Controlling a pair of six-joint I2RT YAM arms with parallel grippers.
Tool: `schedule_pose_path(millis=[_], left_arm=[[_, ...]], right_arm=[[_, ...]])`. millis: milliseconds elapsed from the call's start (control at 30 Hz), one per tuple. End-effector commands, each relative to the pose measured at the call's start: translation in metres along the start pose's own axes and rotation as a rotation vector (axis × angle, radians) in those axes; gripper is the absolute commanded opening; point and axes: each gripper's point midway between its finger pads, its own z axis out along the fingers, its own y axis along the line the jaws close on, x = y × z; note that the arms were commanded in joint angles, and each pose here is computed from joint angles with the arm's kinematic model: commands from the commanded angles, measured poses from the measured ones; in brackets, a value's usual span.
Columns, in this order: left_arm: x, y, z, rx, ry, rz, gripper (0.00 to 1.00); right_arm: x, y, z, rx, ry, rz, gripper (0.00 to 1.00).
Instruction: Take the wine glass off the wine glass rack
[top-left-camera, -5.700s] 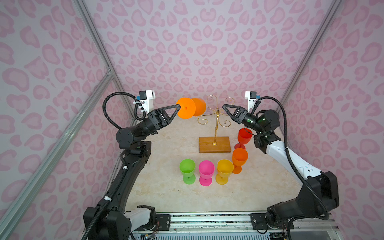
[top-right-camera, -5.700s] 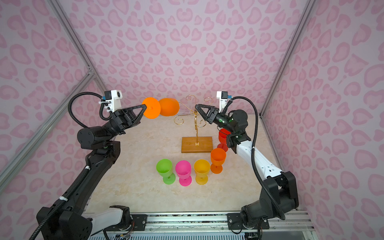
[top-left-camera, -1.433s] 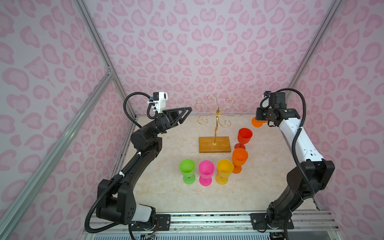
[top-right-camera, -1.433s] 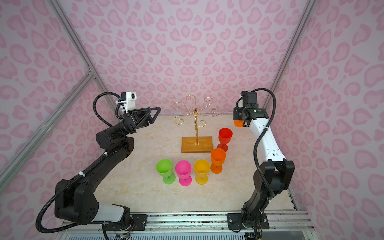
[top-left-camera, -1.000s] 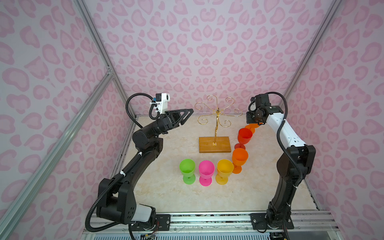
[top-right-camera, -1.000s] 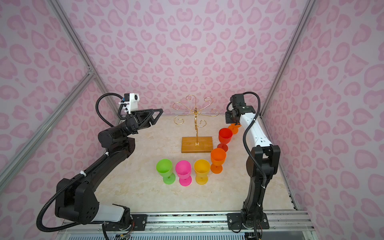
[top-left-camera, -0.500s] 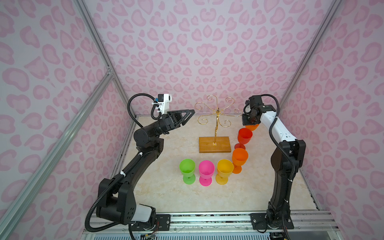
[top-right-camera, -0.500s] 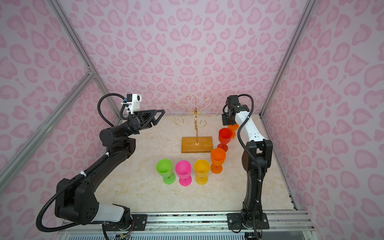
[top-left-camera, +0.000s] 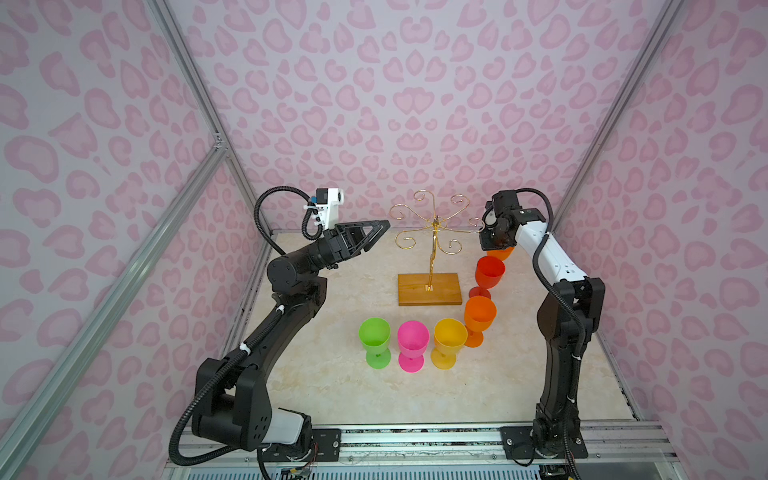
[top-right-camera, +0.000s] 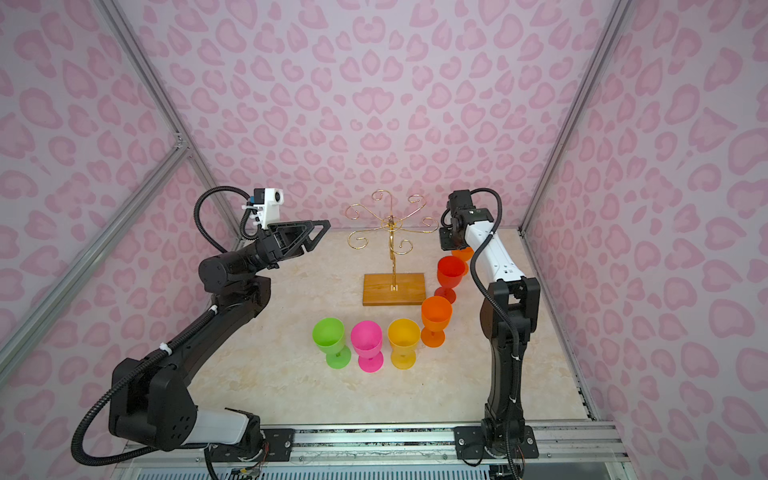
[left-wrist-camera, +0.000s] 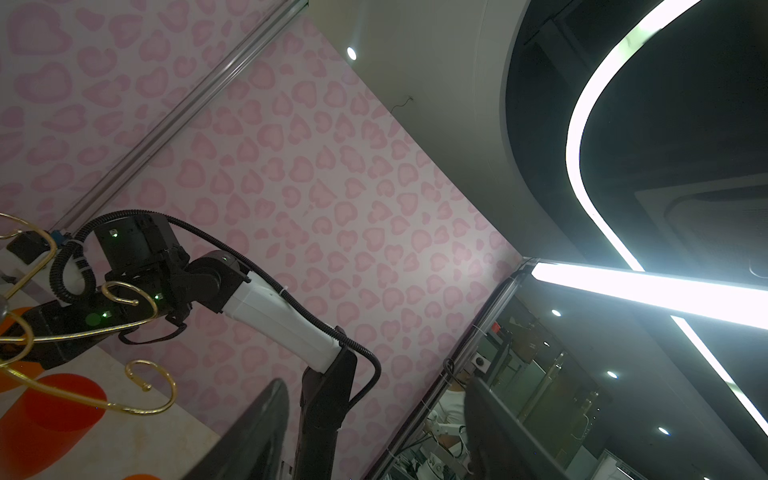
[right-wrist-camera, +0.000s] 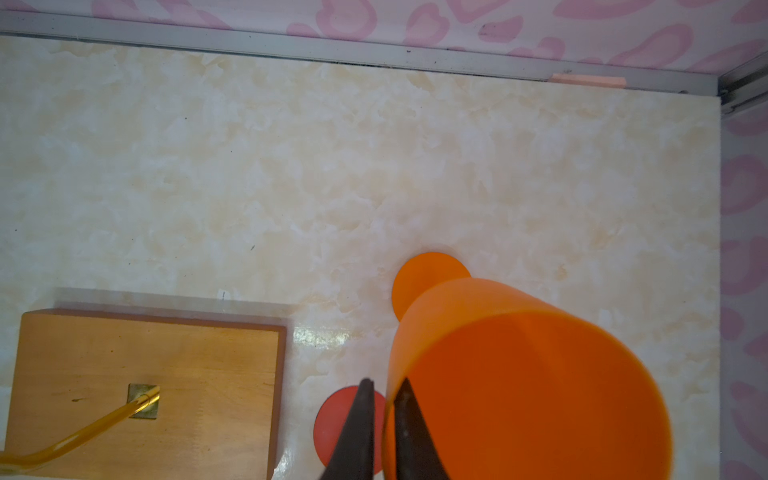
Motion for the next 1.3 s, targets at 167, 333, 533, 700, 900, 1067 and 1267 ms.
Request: schedule_pose_path(millis=[167,333,533,700,900,1067,1267], left_arm=[[0.003,-0.007,0.002,0.007,0.023,0.038,0.69],[0.003,-0.003,0.002,-0.003,0.026,0.04,0.7],[0.005,0.005,0.003,-0.046,0.054,0.076,0.72],[-0.001,0.029,-0.009,-0.214,0.045,0.181,0.75],[-0.018,0.074,-0.058,-0.677,-0.014,0.408,0.78],[-0.041,0.109,-0.129,-1.126,-0.13,0.537,0.81],[-0.049,0.147,-0.225,-1.523,-0.324,0.567,0.81]], right_arm=[[-0.008,0.002,-0.016,-0.015,-0.051,0.018,0.2],[-0.017,0.003,-0.034,-0.042,-0.123,0.037,0.21],[-0.027,-0.001,-0.074,-0.088,-0.244,0.078,0.22],[-0.021,-0.018,-0.122,-0.078,-0.389,0.125,0.22],[0.008,-0.035,-0.186,-0.049,-0.617,0.157,0.22],[0.041,-0.052,-0.216,0.028,-0.78,0.153,0.27],[0.078,-0.071,-0.207,0.107,-0.891,0.175,0.48]])
